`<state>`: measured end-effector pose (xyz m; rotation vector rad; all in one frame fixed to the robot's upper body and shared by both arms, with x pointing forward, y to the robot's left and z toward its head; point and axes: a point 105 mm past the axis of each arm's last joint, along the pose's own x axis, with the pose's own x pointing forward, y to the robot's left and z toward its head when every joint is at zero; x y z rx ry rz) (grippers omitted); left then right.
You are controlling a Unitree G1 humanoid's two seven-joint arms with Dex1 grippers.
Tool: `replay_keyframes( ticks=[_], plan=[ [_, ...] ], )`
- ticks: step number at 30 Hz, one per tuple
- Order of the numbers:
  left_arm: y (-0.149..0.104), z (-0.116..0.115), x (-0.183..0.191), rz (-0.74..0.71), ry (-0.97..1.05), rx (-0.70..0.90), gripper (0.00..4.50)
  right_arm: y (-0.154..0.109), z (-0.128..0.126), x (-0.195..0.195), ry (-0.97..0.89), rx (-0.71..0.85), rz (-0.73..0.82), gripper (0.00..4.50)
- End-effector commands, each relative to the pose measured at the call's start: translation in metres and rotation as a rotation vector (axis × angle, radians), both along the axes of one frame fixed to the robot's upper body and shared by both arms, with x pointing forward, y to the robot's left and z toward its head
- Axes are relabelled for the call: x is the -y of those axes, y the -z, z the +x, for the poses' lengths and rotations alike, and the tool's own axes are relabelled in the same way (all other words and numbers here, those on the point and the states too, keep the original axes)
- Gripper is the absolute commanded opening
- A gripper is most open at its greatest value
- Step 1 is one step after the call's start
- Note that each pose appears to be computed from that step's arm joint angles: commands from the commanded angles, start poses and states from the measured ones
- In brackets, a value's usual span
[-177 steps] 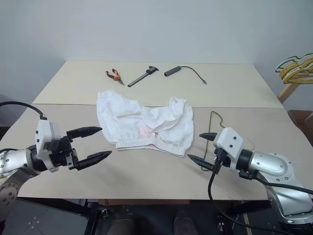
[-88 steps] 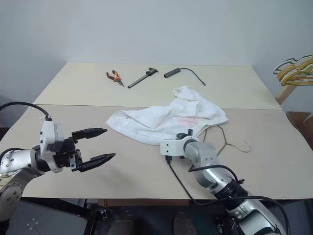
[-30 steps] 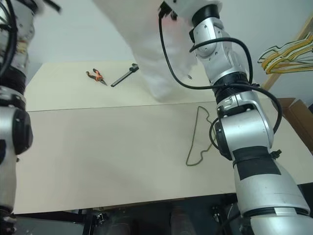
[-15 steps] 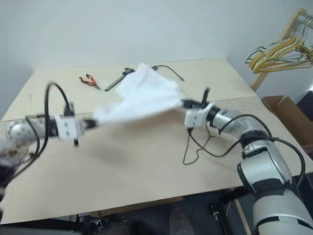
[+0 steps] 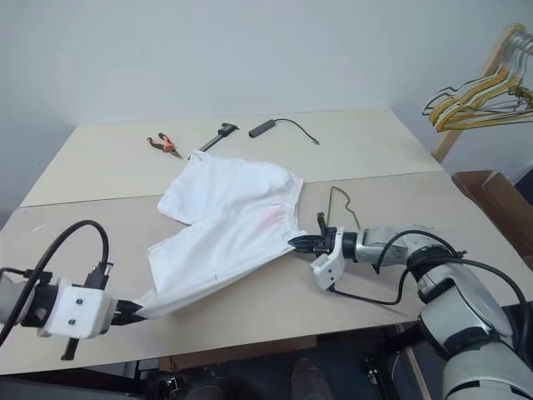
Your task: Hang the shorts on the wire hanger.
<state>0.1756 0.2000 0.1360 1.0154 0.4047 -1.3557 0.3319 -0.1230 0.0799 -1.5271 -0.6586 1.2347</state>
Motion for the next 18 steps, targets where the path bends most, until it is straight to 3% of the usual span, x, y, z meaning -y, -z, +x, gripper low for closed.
replay_keyframes(
  ticks=[1, 8, 11, 14, 15, 18],
  plan=[
    [0.004, -0.010, 0.005, 0.026, 0.009, -0.022, 0.24, -0.003, -0.001, 0.043, 0.117, -0.008, -0.043, 0.27],
    [0.014, -0.021, -0.011, 0.021, 0.028, -0.080, 2.29, -0.017, -0.041, 0.054, 0.085, -0.091, 0.006, 2.54],
    [0.009, -0.010, -0.031, 0.043, 0.006, -0.037, 3.20, -0.035, -0.056, 0.053, 0.171, -0.194, 0.142, 3.55],
    [-0.011, 0.017, -0.037, -0.056, -0.045, 0.078, 4.10, -0.060, -0.043, 0.070, 0.527, -0.373, 0.387, 4.48],
    [-0.020, 0.024, -0.032, -0.120, -0.046, 0.102, 4.37, -0.064, -0.038, 0.081, 0.680, -0.467, 0.456, 4.50],
    [-0.043, 0.042, -0.009, -0.321, -0.060, 0.129, 4.37, -0.059, -0.033, 0.111, 1.093, -0.697, 0.539, 4.50]
  ],
)
